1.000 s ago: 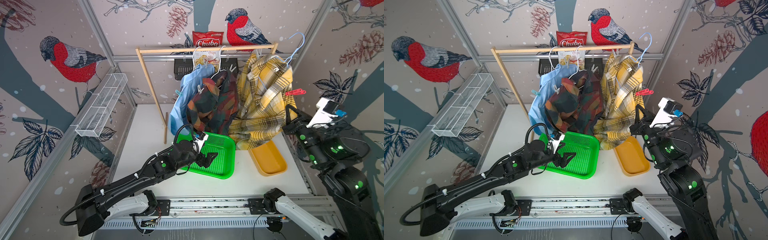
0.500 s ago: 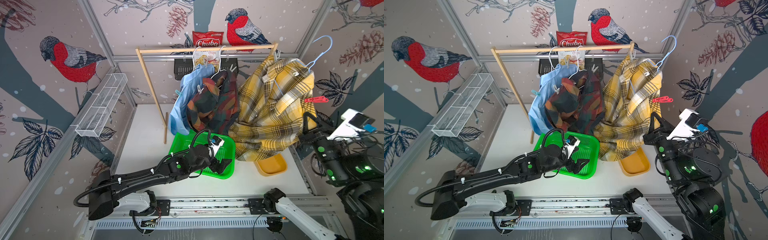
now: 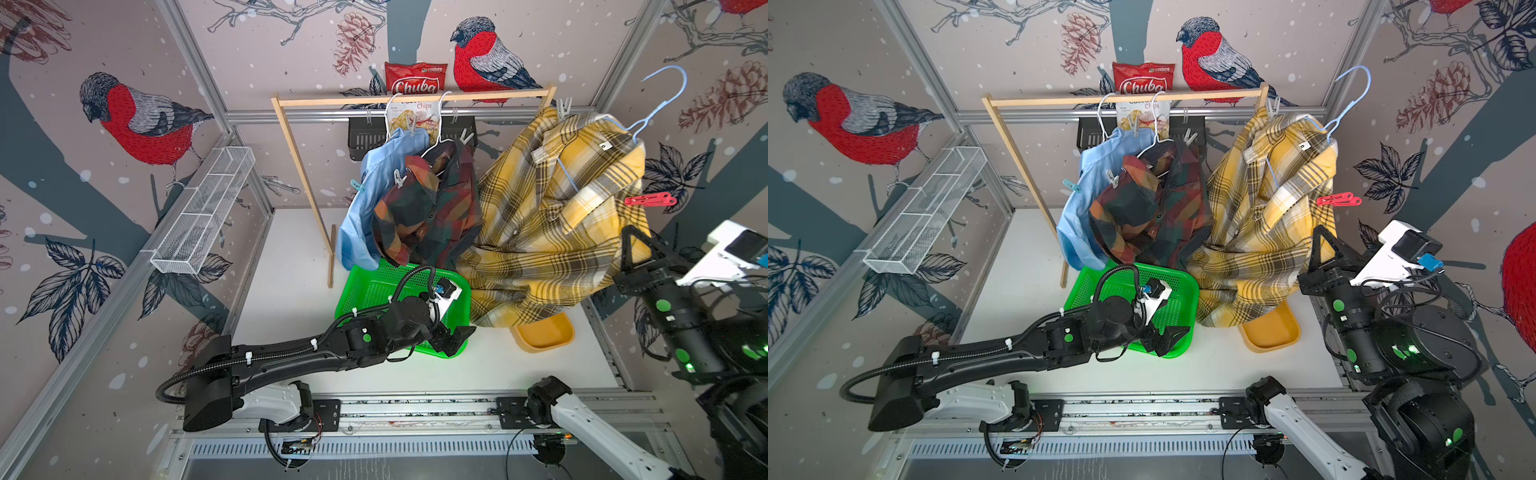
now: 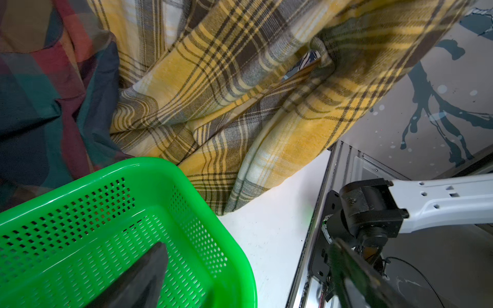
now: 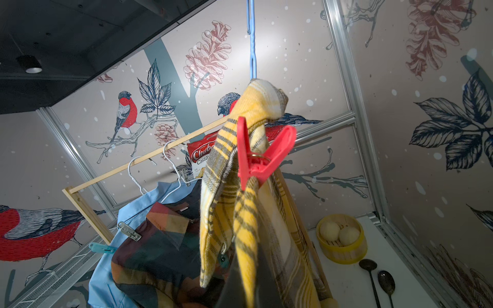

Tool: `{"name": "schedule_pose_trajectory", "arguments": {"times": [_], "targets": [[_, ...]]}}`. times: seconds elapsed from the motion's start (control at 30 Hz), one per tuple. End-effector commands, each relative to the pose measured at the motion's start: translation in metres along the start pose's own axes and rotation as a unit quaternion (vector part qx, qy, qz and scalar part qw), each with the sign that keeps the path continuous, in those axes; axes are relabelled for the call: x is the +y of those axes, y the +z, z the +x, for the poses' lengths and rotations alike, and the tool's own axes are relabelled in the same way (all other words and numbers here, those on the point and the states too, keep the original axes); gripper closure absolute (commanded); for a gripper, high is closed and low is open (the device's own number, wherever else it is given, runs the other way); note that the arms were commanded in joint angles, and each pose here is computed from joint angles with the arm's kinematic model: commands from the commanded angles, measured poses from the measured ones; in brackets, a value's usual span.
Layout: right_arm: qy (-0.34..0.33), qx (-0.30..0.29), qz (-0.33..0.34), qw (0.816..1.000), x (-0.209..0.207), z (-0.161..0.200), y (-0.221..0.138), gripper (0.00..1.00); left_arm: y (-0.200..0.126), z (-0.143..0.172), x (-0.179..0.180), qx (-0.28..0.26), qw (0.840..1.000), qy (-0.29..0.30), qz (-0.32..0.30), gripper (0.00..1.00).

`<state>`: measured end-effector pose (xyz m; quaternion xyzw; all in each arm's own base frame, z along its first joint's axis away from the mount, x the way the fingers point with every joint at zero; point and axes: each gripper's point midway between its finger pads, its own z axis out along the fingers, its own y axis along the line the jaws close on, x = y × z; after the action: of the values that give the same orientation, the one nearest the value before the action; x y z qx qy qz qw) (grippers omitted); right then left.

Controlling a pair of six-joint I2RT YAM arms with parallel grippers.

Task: Remove the clothespins securing long-sleeve shirts to the hanger
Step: Pick up the hanger from the clothesline.

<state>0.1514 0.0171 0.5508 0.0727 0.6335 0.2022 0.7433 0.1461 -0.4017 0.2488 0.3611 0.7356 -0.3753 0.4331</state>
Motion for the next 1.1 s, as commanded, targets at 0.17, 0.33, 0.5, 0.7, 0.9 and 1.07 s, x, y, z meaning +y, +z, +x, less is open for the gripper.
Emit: {"name": "schedule_pose_trajectory", "arguments": {"times": [0.17,0.33,0.5,0.7,0.9,1.07], "targets": [[0.027,-0.04,-0.05,0.998,0.025,-0.036,0.002,1.0,0.017,0.0,-0.064,-0.03,0.995,0.043,0.084,0.06],[0.028,-0.04,-0.073,0.996,0.035,-0.043,0.001,1.0,0.04,0.007,-0.097,-0.023,0.988,0.046,0.142,0.06],[0.026,-0.049,-0.086,0.995,0.04,-0.053,-0.005,1.0,0.064,-0.007,-0.116,-0.043,0.986,0.047,0.152,0.04],[0.024,-0.042,-0.096,0.994,0.046,-0.052,-0.001,1.0,0.081,-0.04,-0.112,-0.115,0.988,0.035,0.096,0.03],[0.022,-0.036,-0.099,0.994,0.047,-0.046,0.002,1.0,0.097,-0.05,-0.122,-0.139,0.984,0.036,0.105,0.03],[0.024,-0.034,-0.107,0.993,0.048,-0.043,-0.001,1.0,0.116,-0.065,-0.079,-0.181,0.983,0.02,-0.033,0.05]]}}
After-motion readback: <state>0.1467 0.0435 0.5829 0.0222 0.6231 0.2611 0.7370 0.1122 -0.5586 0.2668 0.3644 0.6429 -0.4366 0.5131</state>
